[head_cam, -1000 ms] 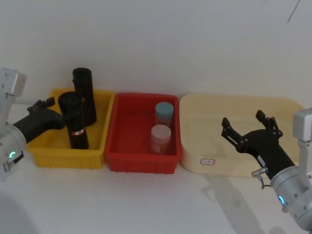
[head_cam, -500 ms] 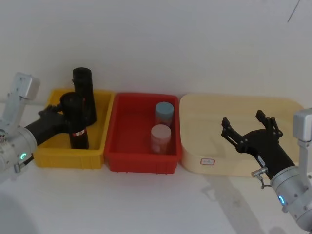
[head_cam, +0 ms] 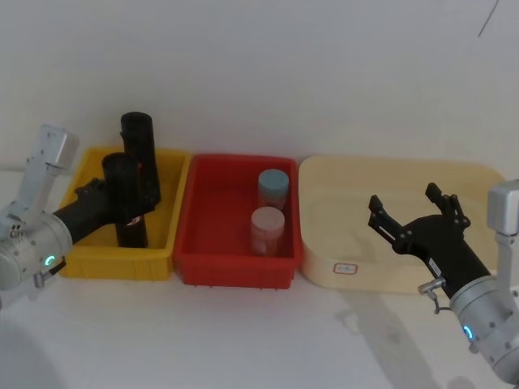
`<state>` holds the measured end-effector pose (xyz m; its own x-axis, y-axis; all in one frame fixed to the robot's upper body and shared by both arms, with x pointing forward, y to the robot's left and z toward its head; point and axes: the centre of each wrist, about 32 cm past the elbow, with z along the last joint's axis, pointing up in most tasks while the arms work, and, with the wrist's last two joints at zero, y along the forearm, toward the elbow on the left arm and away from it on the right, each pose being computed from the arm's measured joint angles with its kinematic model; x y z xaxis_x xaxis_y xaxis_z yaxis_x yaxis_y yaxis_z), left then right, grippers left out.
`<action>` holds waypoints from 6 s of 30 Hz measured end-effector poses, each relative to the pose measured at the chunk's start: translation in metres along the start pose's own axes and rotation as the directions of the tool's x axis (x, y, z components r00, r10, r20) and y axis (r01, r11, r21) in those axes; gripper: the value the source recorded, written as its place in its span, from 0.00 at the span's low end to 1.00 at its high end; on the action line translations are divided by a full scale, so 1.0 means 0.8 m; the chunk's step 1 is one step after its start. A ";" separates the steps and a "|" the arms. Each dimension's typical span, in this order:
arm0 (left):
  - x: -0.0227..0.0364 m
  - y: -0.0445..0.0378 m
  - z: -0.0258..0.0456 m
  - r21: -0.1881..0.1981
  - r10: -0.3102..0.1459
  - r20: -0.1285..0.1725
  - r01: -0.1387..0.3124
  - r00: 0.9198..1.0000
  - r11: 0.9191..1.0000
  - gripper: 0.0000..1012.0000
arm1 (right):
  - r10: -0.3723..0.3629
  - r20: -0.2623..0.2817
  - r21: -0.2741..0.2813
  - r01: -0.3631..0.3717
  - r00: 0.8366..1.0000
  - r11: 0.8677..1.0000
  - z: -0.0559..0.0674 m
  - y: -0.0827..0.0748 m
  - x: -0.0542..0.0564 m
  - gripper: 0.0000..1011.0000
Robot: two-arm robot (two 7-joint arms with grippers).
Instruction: Pick up the garbage bag with the one hand and transfer it to the other hand.
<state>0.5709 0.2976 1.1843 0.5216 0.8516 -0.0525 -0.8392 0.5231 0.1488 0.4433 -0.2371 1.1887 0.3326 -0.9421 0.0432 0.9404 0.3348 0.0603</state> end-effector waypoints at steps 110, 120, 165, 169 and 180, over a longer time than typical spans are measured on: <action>-0.0015 -0.006 -0.0022 0.003 -0.007 0.000 0.007 1.000 1.000 0.43 | 0.323 0.032 -0.354 -0.291 0.946 0.889 0.016 0.156 -0.044 0.99; -0.0015 -0.006 -0.0023 0.003 -0.007 0.000 0.007 1.000 1.000 0.43 | 0.333 0.041 -0.392 -0.292 0.942 0.873 0.013 0.169 -0.047 0.99; -0.0015 -0.006 -0.0023 0.004 -0.007 0.000 0.007 1.000 1.000 0.43 | 0.369 0.020 -0.472 -0.317 0.929 0.822 0.006 0.202 -0.057 0.88; -0.0015 -0.006 -0.0023 0.004 -0.007 0.000 0.007 1.000 1.000 0.43 | 0.370 0.019 -0.473 -0.317 0.929 0.822 0.006 0.202 -0.057 0.77; -0.0015 -0.006 -0.0023 0.004 -0.007 0.000 0.007 1.000 1.000 0.43 | 0.370 0.017 -0.472 -0.319 0.929 0.822 0.005 0.203 -0.057 0.66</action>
<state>0.5742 0.2941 1.1818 0.5275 0.8479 -0.0536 -0.8349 0.5290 0.1519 0.5802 -0.1394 1.2006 0.6559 -0.7507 0.0797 0.7004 0.5658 -0.4351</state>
